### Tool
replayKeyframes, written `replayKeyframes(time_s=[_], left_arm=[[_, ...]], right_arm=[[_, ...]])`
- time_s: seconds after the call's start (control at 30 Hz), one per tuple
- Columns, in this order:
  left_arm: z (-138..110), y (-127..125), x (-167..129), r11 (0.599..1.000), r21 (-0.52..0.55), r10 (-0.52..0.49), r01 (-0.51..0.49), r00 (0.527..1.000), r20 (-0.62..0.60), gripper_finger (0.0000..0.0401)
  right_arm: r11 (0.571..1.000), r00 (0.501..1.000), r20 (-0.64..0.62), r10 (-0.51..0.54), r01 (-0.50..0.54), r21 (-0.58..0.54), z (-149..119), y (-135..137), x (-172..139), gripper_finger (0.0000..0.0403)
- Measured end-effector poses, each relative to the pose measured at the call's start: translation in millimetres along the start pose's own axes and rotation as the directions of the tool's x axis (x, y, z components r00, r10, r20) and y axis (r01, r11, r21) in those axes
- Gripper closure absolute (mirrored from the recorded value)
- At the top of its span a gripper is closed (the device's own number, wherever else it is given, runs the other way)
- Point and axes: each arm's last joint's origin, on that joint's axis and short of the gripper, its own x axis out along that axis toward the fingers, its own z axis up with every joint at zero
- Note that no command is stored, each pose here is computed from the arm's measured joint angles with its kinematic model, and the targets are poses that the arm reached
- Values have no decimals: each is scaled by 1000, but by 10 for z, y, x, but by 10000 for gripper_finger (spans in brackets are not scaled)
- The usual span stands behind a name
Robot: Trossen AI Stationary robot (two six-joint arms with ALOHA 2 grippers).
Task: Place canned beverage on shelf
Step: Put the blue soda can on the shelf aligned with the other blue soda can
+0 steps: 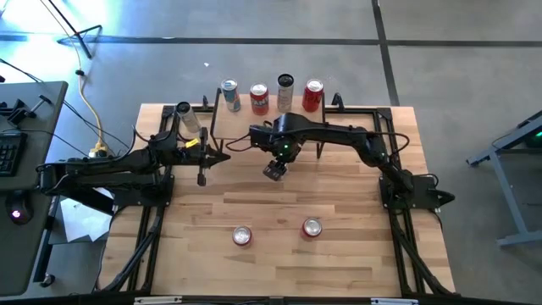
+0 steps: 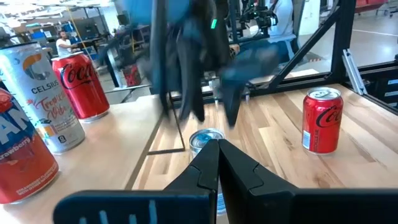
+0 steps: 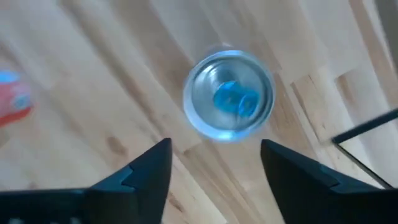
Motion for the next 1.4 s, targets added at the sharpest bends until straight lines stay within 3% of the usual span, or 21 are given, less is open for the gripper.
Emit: replayKeyframes(time_s=[0.1, 0.23, 0.33, 0.47, 0.7, 0.8, 0.87, 1.13, 1.27, 1.4], left_arm=[[0, -3, 1, 1000, -20, -3, 3, 1000, 0, 401], [-24, -58, 9, 999, -23, -42, 41, 999, -29, 401], [-34, -100, 16, 998, -24, -51, 49, 998, -48, 401], [-30, -136, 23, 999, -18, -31, 30, 998, -55, 401], [-12, -190, 30, 999, -22, -46, 45, 998, -46, 401], [-15, -235, 33, 996, -42, -78, 76, 996, -51, 401], [-38, -296, 35, 988, -46, -150, 147, 986, -72, 401], [-145, -506, 222, 969, -71, -246, 238, 960, -137, 401], [-261, -571, 411, 968, -79, -249, 239, 955, -164, 401], [-362, -602, 600, 969, -77, -243, 234, 961, -135, 401]], right_arm=[[995, 998, 57, -7, 13, -101, -134, 94, -194, 221], [951, 976, 163, -145, 183, -249, -302, 317, -275, 318], [917, 964, 186, -188, 241, -320, -424, 512, -204, 387], [881, 939, 205, -276, 332, -336, -627, 662, 46, 389], [918, 922, 374, -96, 227, -325, -1072, 672, 320, 402], [945, 885, 463, -48, 191, -267, -1272, 529, 298, 402], [959, 852, 521, -55, 190, -210, -1335, 389, 343, 402], [980, 756, 644, -121, 193, -42, -1221, -159, 772, 403], [981, 703, 703, -109, 188, -37, -1177, -286, 966, 403], [987, 619, 779, -101, 159, 2, -1181, -354, 1081, 403]])
